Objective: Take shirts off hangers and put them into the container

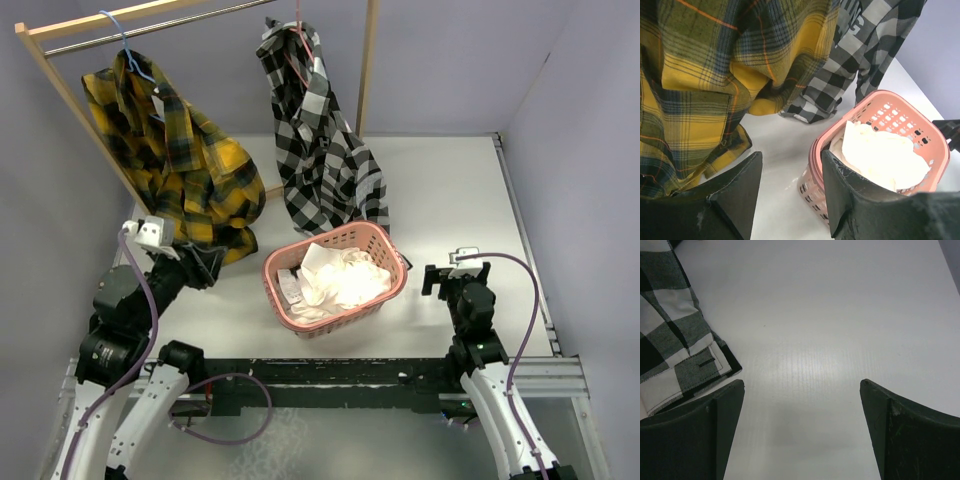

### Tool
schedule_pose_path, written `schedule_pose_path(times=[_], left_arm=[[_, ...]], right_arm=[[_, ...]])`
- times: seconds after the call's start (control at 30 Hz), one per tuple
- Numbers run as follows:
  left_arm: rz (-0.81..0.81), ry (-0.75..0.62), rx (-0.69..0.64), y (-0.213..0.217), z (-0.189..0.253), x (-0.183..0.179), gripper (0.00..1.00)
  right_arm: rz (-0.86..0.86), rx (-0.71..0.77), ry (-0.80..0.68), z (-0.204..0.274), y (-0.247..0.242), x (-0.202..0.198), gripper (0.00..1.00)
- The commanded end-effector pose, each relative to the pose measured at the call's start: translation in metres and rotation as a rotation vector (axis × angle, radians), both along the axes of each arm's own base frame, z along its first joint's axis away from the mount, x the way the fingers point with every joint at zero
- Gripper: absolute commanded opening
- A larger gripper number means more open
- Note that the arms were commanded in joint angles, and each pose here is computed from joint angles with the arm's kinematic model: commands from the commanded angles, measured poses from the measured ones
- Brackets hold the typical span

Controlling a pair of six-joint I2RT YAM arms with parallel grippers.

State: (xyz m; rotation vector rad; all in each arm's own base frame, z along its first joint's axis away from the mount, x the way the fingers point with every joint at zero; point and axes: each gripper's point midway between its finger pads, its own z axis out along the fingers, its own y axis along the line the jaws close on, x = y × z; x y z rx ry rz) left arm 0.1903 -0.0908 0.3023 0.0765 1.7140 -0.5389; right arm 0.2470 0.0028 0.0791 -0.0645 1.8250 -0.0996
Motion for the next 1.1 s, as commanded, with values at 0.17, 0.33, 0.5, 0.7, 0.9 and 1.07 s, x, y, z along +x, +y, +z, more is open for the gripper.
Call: schedule_pose_path(times=[0.17, 0.33, 0.5, 0.7, 0.9, 1.07], left_arm=[[-0.040, -0.048, -0.011, -0.005, 0.008, -0.007, 0.55], [-0.065, -0.027, -0.006, -0.010, 0.005, -0.005, 0.55], [-0.074, -0.032, -0.008, -0.011, 0.006, -0.006, 0.55], [-0.075, -0.051, -0.013, -0.011, 0.011, -0.008, 0.53], [-0.148, -0.147, -0.052, -0.023, 0.048, -0.012, 0.43], [-0.171, -0.156, 0.013, -0.028, 0.067, 0.004, 0.00]], right_arm=[[-0.071, 0.022, -0.045, 0.012, -0.009, 0.007, 1.00], [0.028, 0.008, -0.068, 0.025, 0.006, 0.006, 1.00], [0.173, 0.073, -0.184, 0.125, 0.033, 0.006, 1.00], [0.490, 0.585, -0.354, 0.300, 0.105, -0.019, 1.00], [0.736, 0.725, -0.277, 0.359, 0.151, 0.005, 1.00], [1.012, 0.975, -0.351, 0.412, 0.180, 0.016, 0.98]])
